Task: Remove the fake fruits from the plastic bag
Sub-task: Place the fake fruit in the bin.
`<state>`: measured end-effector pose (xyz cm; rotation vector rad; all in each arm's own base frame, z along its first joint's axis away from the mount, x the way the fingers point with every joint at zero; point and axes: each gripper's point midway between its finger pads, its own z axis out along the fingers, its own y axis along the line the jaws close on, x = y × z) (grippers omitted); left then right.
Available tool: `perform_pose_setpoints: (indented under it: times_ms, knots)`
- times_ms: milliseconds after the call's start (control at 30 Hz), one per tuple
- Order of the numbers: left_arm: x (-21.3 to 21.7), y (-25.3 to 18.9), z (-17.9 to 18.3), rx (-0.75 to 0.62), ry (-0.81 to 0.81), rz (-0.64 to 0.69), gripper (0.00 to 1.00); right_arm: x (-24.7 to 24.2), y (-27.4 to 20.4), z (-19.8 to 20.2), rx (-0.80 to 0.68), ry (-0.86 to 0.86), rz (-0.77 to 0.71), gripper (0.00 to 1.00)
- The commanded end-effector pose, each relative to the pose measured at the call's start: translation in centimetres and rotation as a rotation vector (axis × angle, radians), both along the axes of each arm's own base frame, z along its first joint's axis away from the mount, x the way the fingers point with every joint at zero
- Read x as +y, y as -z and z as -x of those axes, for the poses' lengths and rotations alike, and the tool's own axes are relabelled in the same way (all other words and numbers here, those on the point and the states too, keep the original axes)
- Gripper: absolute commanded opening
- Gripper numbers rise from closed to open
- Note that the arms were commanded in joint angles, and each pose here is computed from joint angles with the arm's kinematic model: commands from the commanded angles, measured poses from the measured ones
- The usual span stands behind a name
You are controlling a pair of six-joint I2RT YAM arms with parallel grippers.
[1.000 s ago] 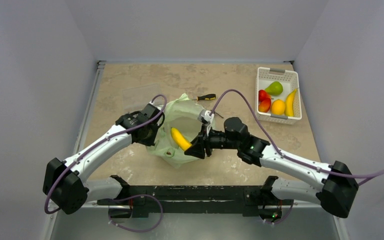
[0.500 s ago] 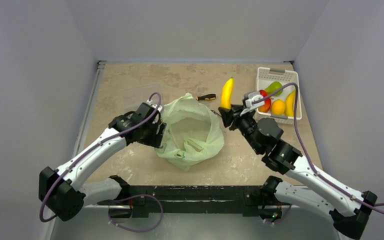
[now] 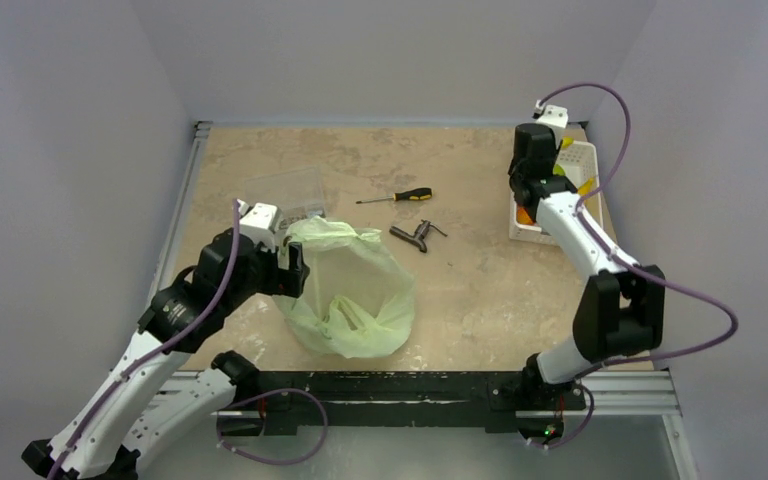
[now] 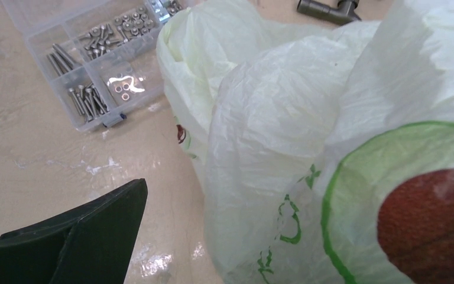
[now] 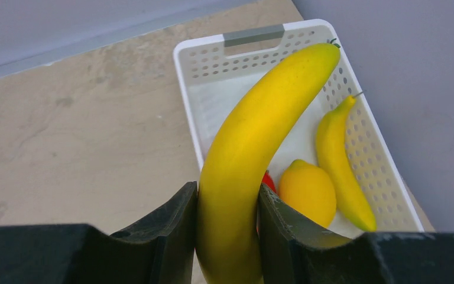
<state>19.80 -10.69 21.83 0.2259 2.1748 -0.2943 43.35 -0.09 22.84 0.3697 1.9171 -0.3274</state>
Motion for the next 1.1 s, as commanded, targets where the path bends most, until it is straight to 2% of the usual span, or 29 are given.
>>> perform_pose_setpoints:
  times_ms: [0, 167, 300, 433, 633, 700, 900, 1067]
  knots:
    - [-0.4, -1.5, -0.8, -0.078, 0.005, 0.048, 0.93, -2.3, 1.8, -3.8, 0.083, 0.026, -0.060, 0.00]
    - [-1.0, -0.7, -0.7, -0.063, 0.032, 0.053, 0.97, -3.3, 4.3, -6.7, 0.150, -0.033, -0.125, 0.00]
    - [-4.0, 1.3, -0.5, 0.092, 0.175, 0.039, 0.94, -0.9, 4.8, -7.6, 0.148, -0.176, -0.218, 0.00]
    - [-6.5, 2.2, -0.4, 0.192, 0.276, 0.066, 0.95, -1.0, 5.5, -7.7, 0.155, -0.171, -0.213, 0.00]
    - [-8.5, 0.1, -0.2, 0.301, 0.299, 0.096, 0.96, -2.2, 5.2, -9.3, 0.139, -0.167, -0.167, 0.14]
    - [-8.5, -0.9, -0.5, 0.320, 0.284, 0.068, 1.00, -3.5, 5.3, -10.0, 0.148, -0.154, -0.171, 0.17]
    - [-6.7, -2.8, -1.2, 0.363, 0.182, -0.041, 1.00, -4.9, 6.8, -11.7, 0.208, -0.137, -0.182, 0.22]
    - [-7.1, -3.5, -0.5, 0.370, 0.192, 0.006, 0.99, -5.1, 8.5, -11.5, 0.244, -0.148, -0.222, 0.33]
